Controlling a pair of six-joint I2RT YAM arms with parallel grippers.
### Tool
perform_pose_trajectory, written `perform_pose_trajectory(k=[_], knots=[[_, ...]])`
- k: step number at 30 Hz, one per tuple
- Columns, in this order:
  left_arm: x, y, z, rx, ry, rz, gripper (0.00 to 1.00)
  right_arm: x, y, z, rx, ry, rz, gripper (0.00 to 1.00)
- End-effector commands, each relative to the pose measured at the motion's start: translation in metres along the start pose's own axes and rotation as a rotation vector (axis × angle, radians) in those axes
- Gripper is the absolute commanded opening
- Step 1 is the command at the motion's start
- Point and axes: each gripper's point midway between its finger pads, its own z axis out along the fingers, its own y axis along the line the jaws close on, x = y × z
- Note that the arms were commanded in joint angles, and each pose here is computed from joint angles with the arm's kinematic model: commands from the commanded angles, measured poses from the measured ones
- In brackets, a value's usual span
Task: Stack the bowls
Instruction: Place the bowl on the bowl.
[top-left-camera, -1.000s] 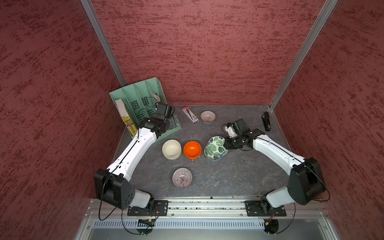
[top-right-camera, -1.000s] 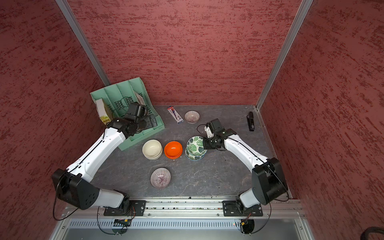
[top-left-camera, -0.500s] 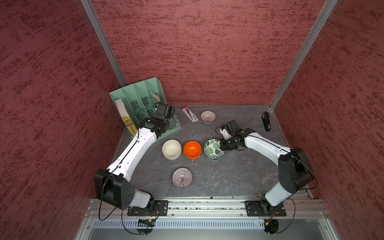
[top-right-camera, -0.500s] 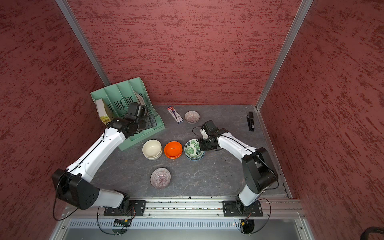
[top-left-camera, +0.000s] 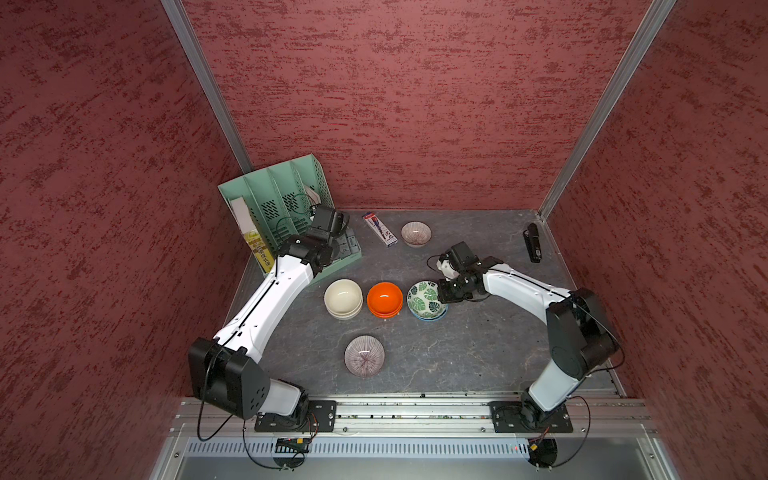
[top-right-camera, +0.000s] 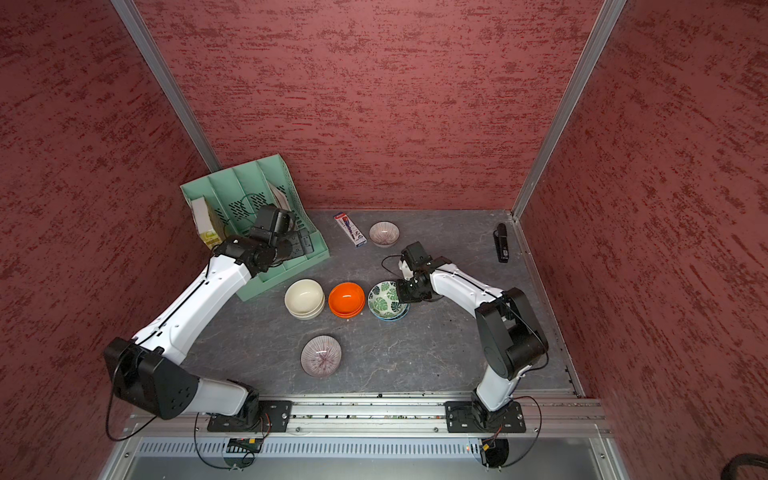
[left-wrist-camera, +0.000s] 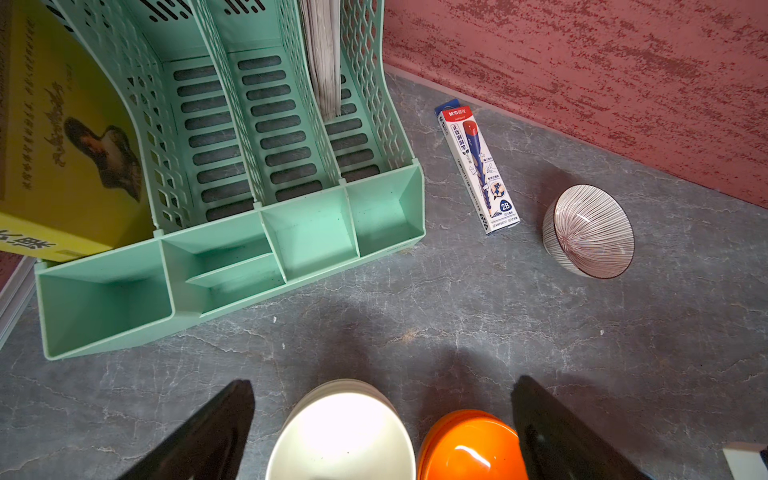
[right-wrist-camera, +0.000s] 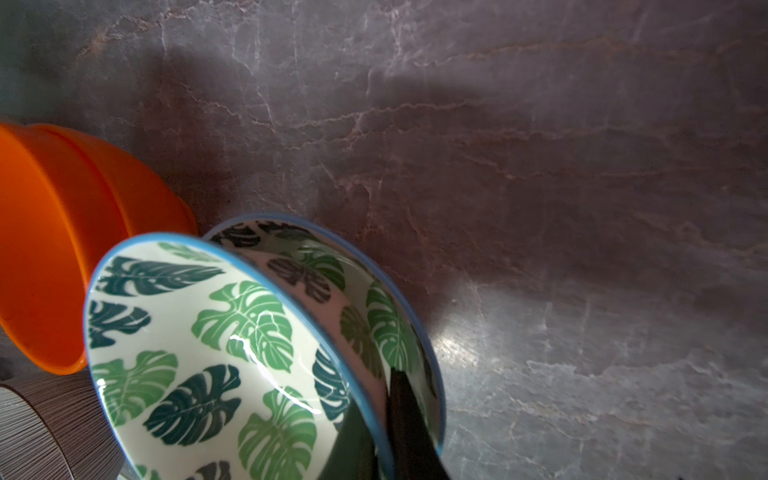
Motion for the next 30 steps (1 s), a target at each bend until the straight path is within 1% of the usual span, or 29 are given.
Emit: perform_pose_trajectory(k=[1,8,16,18,22,25,30], knots=[[-0.014,0.000,-0.008,0.003,-0.042,-0.002,1.00,-0.018,0.011,-0.003,-0.006,-0.047,-0.036,0.06],[-0.014,0.000,-0.008,0.002,-0.044,-0.003,1.00,-0.016,0.011,-0.001,0.013,-0.037,-0.044,0.07],[-0.013,0.001,-0.008,0.002,-0.042,-0.004,1.00,-0.014,0.009,0.001,0.026,-0.030,-0.047,0.14],[-0.013,0.001,-0.008,0.001,-0.042,-0.004,1.00,-0.014,0.008,0.001,0.033,-0.026,-0.047,0.19],[-0.013,0.002,-0.009,-0.002,-0.044,-0.004,1.00,-0.014,0.007,0.000,0.039,-0.032,-0.048,0.25],[-0.013,0.002,-0.009,-0.002,-0.044,-0.003,1.00,-0.015,0.007,-0.003,0.044,-0.040,-0.047,0.32],[-0.013,0.002,-0.009,0.000,-0.045,-0.004,1.00,-0.016,0.004,-0.021,0.076,-0.076,-0.049,0.41]])
